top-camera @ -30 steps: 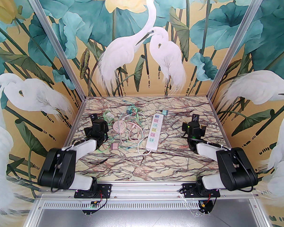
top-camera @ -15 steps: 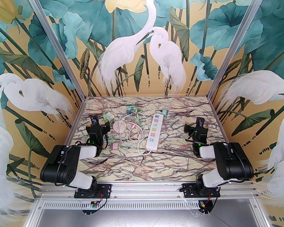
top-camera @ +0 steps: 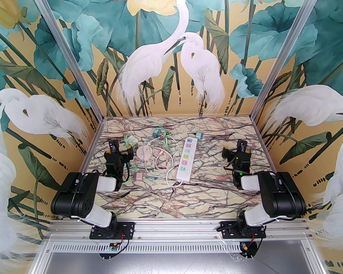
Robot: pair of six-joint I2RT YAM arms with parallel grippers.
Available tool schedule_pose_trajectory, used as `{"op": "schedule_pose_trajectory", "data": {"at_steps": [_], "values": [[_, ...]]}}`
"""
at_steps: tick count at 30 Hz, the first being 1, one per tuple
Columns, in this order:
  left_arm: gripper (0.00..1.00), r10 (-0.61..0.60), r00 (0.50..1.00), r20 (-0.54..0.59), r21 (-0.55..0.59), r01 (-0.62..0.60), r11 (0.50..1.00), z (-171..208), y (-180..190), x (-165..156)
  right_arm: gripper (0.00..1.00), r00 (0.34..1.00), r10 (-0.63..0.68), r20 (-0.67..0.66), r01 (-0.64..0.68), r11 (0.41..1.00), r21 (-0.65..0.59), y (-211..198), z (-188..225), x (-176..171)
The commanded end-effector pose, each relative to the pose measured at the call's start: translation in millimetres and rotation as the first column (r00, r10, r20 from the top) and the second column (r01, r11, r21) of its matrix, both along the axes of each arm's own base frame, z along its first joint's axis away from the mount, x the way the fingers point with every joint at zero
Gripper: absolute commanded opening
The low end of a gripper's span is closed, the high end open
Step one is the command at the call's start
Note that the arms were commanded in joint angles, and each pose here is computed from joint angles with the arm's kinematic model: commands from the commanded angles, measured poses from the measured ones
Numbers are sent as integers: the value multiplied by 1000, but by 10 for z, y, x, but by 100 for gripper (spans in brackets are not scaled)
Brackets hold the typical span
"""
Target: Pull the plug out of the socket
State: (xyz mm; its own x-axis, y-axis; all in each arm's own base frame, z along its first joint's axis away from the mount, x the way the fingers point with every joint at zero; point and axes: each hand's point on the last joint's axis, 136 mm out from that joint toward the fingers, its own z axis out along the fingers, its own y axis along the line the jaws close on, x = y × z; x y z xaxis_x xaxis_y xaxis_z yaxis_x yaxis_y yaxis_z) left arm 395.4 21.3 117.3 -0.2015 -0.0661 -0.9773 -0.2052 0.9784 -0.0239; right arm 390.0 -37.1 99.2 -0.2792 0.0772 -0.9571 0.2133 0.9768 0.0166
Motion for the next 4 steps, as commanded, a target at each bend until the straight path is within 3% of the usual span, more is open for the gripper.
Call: {"op": "schedule_pose_trajectory", "data": {"at_steps": [1, 4], "values": [[100, -23, 1000, 22, 3, 22, 1000, 46, -32, 33, 99, 998, 53, 25, -53, 999, -6, 94, 111, 99], [100, -23, 1000, 21, 2, 23, 1000, 42, -34, 33, 99, 997, 70, 22, -70, 998, -8, 119, 110, 106]]}}
